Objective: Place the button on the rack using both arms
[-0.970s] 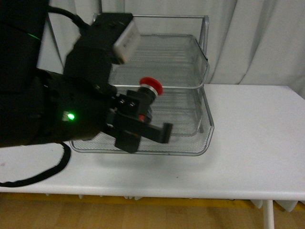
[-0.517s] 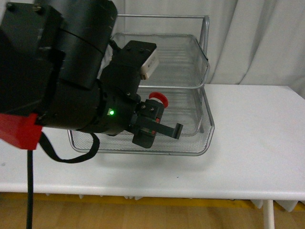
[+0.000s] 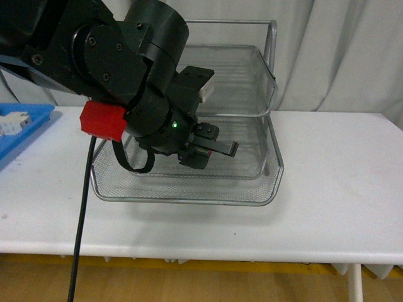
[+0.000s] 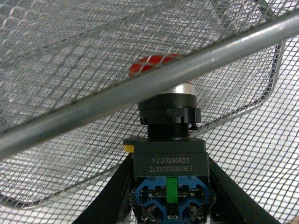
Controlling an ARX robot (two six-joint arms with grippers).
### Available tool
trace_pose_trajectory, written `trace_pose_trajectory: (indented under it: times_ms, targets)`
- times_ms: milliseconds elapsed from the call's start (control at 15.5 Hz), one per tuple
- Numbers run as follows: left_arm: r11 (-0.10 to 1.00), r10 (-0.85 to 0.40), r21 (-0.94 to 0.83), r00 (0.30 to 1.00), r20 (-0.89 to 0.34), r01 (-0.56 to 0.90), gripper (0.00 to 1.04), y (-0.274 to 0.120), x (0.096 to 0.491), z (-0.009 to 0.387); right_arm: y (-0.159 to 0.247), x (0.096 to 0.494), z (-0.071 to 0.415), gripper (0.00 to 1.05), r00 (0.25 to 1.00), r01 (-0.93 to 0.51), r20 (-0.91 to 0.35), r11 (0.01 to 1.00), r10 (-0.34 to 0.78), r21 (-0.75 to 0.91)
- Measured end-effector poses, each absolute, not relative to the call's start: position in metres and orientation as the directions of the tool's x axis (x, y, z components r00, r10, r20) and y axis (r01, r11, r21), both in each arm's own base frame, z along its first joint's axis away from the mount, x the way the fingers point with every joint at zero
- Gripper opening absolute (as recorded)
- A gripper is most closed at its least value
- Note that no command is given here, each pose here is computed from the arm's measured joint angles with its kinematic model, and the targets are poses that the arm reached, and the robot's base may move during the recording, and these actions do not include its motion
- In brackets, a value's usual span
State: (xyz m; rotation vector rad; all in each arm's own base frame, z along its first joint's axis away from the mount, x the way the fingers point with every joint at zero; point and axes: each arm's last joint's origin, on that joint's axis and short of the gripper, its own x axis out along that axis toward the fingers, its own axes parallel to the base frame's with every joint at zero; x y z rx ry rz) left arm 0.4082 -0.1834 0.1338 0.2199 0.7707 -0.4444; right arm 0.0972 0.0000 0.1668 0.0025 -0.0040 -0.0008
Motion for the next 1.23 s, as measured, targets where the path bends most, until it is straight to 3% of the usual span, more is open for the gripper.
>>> trace_pose_trajectory:
  times_ms: [129,453,517,905,1229]
  targets:
    - [0.884,-0.307,0.033,0.632,-0.712,0.467,0.39,-0.184,0.415,0.135,0.0,0.097,0.167,0.98,1.0,0.001,0.004,1.0,-0.001,0.002]
    - [0.872,-0.341,0.015,0.63,-0.698,0.489,0.95,-0.178,0.402,0.138,0.0,0.097,0.167,0.98,1.0,0.001,0.004,1.0,-0.001,0.002]
    - [0.87,-0.354,0.012,0.641,-0.681,0.493,0.99,-0.174,0.395,0.147,0.0,0.097,0.167,0.98,1.0,0.001,0.004,1.0,-0.001,0.002]
    - [0.858,-0.45,-0.017,0.735,-0.507,0.513,0.98,-0.143,0.338,0.194,0.0,0.097,0.167,0.98,1.0,0.001,0.004,1.0,-0.001,0.002]
    - [0.916,-0.385,-0.028,0.853,-0.353,0.401,0.98,-0.086,0.279,0.222,0.0,0.097,0.167,0.98,1.0,0.001,0.004,1.0,-0.001,0.002]
